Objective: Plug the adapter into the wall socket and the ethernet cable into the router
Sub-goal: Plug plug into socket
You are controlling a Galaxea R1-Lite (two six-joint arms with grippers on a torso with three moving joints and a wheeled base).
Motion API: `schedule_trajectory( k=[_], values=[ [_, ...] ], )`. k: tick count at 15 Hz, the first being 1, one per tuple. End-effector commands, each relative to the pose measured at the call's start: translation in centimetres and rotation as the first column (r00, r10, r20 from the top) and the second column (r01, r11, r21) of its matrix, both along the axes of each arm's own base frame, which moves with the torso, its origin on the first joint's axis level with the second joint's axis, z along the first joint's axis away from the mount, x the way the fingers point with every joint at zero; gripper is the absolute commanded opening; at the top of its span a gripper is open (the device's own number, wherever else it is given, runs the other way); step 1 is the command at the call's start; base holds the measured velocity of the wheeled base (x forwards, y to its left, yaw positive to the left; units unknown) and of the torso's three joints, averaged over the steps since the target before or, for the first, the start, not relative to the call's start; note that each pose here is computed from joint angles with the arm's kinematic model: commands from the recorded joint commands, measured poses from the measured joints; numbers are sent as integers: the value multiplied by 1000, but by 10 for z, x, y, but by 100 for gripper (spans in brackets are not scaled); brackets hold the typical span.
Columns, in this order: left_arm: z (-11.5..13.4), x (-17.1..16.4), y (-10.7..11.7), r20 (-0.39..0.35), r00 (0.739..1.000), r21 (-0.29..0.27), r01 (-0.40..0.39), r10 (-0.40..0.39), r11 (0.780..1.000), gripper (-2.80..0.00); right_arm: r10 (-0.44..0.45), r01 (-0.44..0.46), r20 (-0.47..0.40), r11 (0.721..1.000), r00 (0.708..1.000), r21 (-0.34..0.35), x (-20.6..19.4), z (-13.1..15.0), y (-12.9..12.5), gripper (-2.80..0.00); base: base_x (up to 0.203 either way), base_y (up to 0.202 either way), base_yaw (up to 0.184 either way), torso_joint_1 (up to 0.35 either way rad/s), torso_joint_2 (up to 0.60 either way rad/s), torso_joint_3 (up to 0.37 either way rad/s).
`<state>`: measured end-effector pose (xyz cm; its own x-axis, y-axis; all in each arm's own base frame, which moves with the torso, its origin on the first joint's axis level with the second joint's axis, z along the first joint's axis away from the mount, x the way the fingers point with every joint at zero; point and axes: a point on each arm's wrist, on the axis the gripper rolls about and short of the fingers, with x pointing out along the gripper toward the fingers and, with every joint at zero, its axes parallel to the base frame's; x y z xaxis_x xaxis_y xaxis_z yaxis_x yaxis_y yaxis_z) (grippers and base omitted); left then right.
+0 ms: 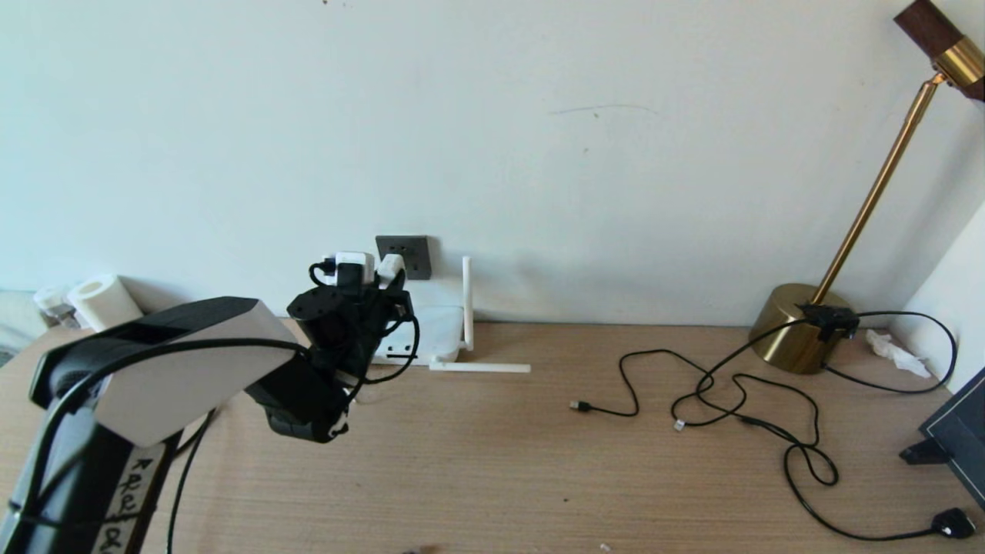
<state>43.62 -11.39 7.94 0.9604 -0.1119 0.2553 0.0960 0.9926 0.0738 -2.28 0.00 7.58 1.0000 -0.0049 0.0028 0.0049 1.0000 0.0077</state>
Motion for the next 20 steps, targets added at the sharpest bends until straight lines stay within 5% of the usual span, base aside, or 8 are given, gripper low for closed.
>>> schedule_trajectory(
  k=[1, 20],
  values=[
    [2, 0, 0, 14, 1000, -3, -1, 1, 1000, -280, 0, 0, 0, 1000, 1000, 0, 0, 0, 0, -280, 0, 0, 0, 0, 0, 0],
    [10, 0, -4, 7, 1000, -2, 6, -6, 1000, -280, 0, 0, 0, 1000, 1000, 0, 0, 0, 0, -280, 0, 0, 0, 0, 0, 0]
  ],
)
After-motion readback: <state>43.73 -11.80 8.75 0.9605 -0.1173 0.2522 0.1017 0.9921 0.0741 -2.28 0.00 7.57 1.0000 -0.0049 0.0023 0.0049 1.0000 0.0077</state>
